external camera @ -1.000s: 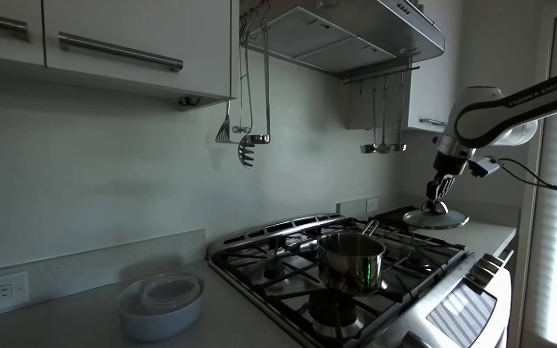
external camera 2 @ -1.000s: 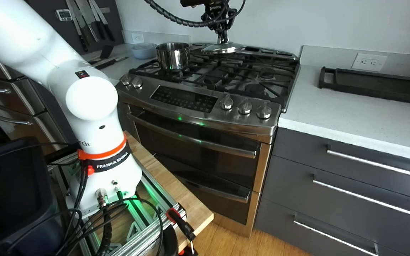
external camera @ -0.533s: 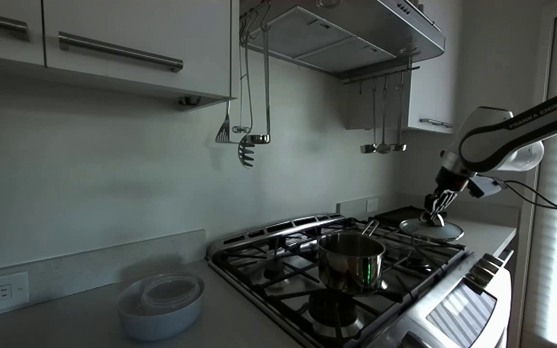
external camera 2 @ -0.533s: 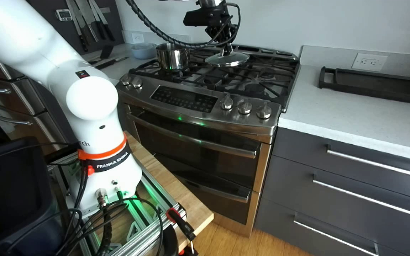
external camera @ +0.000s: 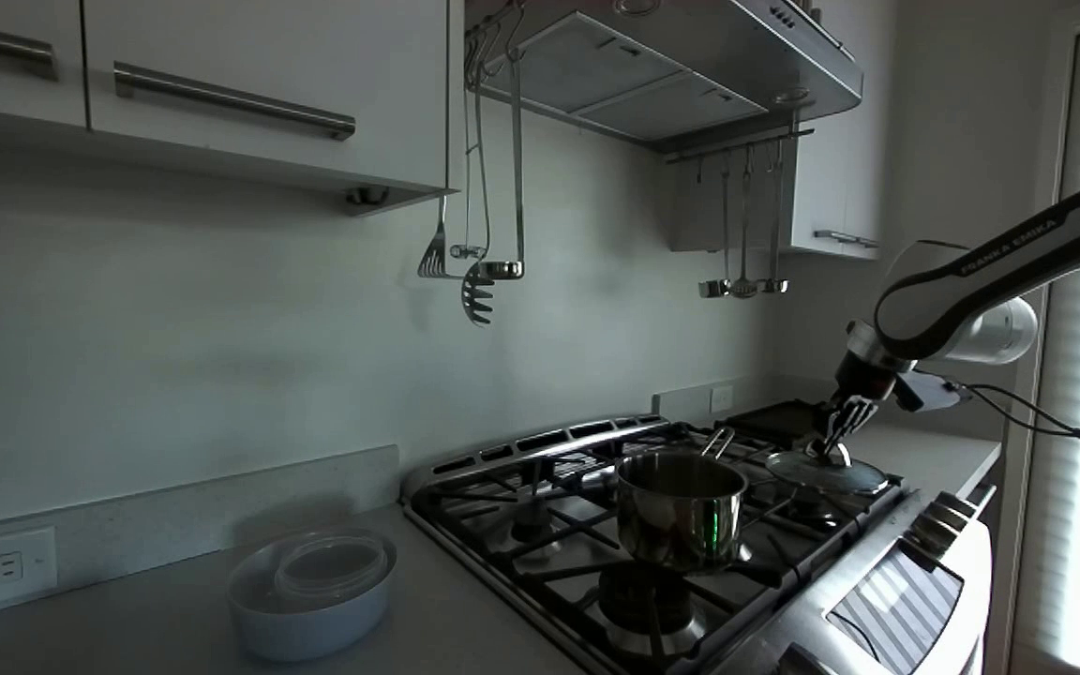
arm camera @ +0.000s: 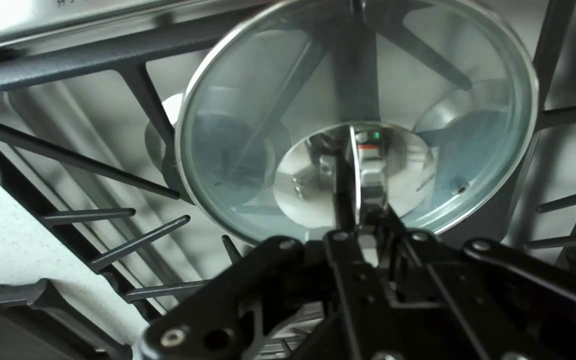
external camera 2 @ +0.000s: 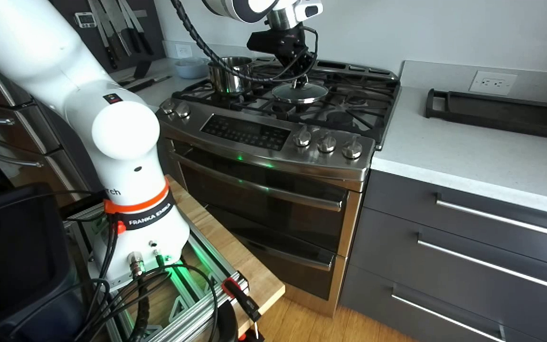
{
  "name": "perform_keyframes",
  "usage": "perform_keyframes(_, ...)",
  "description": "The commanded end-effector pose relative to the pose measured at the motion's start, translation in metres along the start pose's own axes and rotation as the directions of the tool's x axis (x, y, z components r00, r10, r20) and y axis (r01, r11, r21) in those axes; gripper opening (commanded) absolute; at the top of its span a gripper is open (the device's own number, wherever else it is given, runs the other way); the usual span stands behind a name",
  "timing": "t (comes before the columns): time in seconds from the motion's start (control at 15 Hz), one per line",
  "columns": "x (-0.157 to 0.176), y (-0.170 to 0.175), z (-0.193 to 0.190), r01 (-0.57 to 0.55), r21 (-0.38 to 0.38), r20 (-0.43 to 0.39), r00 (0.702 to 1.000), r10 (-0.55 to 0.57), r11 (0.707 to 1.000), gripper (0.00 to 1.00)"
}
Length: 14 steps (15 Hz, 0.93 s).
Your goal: Remove the lid from the silver pot
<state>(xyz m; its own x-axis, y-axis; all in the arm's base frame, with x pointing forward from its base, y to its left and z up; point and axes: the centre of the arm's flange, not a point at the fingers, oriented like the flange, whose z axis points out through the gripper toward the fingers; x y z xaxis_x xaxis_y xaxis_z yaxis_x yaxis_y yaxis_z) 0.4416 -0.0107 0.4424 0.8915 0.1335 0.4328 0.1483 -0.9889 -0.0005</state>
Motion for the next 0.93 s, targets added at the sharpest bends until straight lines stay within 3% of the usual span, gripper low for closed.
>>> perform_keyframes(0.0, 0.002, 0.003, 0.017, 0.000, 0.035, -0.025, 1.000, 0.001, 0.999, 0.04)
perform_keyframes(0.87, -0.003, 0.004, 0.046, 0.047, 0.103, -0.023, 0.999, -0.045, 0.994, 0.04)
